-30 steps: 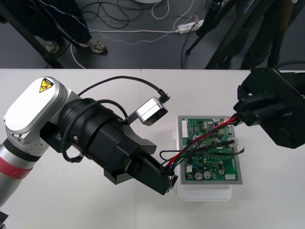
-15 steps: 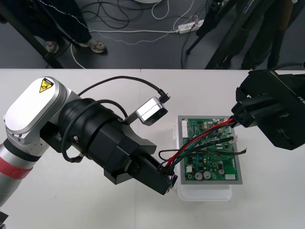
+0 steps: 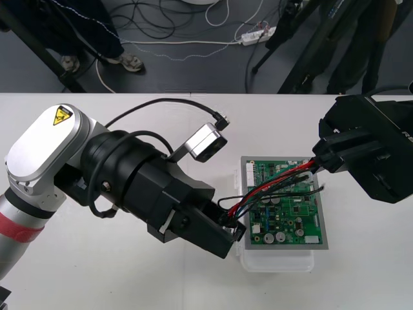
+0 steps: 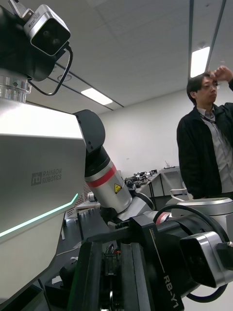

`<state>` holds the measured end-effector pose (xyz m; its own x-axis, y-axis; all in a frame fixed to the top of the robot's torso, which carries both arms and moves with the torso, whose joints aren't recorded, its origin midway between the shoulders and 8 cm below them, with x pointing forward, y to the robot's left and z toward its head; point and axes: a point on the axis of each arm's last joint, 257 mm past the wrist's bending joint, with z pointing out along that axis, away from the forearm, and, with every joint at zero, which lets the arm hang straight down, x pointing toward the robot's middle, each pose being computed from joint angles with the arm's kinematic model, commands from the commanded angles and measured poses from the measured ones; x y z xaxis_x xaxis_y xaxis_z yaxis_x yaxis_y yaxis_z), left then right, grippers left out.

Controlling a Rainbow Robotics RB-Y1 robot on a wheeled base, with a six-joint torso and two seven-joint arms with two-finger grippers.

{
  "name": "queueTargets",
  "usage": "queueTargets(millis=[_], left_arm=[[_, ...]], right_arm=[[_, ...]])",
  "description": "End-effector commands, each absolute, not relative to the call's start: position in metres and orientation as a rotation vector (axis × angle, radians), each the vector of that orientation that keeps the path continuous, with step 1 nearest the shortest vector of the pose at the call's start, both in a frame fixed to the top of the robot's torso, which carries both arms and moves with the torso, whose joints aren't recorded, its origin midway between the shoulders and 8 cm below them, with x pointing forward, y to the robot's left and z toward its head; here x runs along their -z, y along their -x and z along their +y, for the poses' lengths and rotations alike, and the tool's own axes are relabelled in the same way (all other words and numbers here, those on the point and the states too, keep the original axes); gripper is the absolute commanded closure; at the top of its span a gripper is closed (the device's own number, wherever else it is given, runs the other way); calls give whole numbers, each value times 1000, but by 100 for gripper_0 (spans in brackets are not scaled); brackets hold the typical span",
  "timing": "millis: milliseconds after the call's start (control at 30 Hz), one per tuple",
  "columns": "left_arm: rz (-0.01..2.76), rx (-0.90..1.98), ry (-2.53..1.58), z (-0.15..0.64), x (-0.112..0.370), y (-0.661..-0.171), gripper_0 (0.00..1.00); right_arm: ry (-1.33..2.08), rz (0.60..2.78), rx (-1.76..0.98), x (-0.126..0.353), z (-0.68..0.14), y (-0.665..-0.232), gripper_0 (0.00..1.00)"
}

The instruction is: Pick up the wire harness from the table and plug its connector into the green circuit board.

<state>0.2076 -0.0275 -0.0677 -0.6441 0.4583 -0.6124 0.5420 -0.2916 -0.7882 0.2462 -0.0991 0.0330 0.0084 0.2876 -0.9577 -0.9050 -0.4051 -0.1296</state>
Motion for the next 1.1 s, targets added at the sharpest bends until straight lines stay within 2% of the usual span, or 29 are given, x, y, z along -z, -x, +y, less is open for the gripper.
queueTargets(millis=[33,433,767,867,1100], left_arm=[[1680,1848,-1331,-32,59,-247,0],[1627,1667,-1203,4,23,-300,0],[1623,1499,-1043,44,-2,-345,0],[1608,1371,-997,57,-12,-362,0],[1529,1234,-910,61,-34,-367,0]], right_arm=[[1340,656,-1560,-29,-94,-239,100],[1368,687,-1539,-25,-99,-238,100],[1480,700,-1504,-24,-103,-219,100],[1507,711,-1487,-22,-104,-217,100],[1546,739,-1435,-11,-102,-221,100]])
